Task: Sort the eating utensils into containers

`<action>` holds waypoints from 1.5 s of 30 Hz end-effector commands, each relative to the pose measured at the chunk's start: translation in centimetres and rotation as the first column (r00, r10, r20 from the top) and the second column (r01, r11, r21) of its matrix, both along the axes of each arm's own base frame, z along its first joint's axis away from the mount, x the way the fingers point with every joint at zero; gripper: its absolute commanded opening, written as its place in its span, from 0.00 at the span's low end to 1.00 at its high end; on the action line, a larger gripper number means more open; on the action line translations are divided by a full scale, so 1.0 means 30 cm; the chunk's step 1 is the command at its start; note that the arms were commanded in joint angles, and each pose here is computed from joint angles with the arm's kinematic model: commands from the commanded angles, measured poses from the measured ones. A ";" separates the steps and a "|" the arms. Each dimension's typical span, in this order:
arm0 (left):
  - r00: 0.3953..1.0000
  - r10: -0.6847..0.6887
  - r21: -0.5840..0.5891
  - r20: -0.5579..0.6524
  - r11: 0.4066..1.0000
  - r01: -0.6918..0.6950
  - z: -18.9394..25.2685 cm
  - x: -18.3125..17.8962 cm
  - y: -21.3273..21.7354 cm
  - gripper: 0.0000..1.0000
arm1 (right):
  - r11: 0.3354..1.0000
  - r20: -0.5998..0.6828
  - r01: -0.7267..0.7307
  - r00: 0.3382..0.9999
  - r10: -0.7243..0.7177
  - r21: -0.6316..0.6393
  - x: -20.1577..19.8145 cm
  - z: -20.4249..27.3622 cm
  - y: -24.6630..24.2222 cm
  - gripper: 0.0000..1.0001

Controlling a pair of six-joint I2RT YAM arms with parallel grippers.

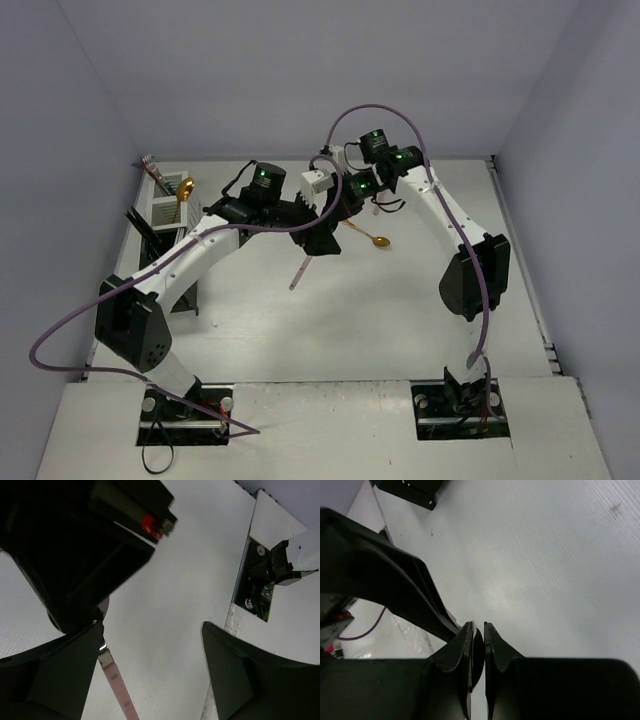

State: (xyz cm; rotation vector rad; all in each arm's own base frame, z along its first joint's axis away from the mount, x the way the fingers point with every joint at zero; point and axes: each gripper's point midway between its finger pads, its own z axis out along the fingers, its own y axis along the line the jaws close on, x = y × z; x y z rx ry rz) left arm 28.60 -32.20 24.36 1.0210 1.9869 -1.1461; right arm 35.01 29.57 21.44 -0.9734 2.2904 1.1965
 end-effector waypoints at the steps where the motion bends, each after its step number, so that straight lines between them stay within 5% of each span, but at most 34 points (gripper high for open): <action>1: 1.000 -0.005 -0.002 0.020 1.000 0.005 0.036 0.023 -0.016 0.70 | 1.000 0.094 0.011 0.996 -0.010 -0.004 -0.030 0.104 -0.018 0.00; 13: 0.997 -0.006 0.126 0.076 0.992 -0.003 -0.034 0.013 0.064 0.49 | 0.998 0.169 0.001 0.986 0.010 -0.067 -0.069 0.107 -0.009 0.00; 25: 0.993 -0.020 0.133 0.119 0.991 0.004 -0.031 -0.005 0.092 0.44 | 0.993 0.223 -0.020 0.974 0.046 -0.117 -0.113 0.111 0.012 0.00; 39: 0.963 0.164 0.045 0.216 0.983 -0.177 0.025 0.079 0.086 0.39 | 1.000 -0.004 0.023 1.000 -0.023 0.006 -0.107 0.130 0.051 0.00; 45: 0.960 0.176 0.041 0.216 0.981 -0.189 0.023 0.077 0.091 0.21 | 0.999 -0.050 0.044 0.998 -0.043 0.024 -0.088 0.122 0.028 0.00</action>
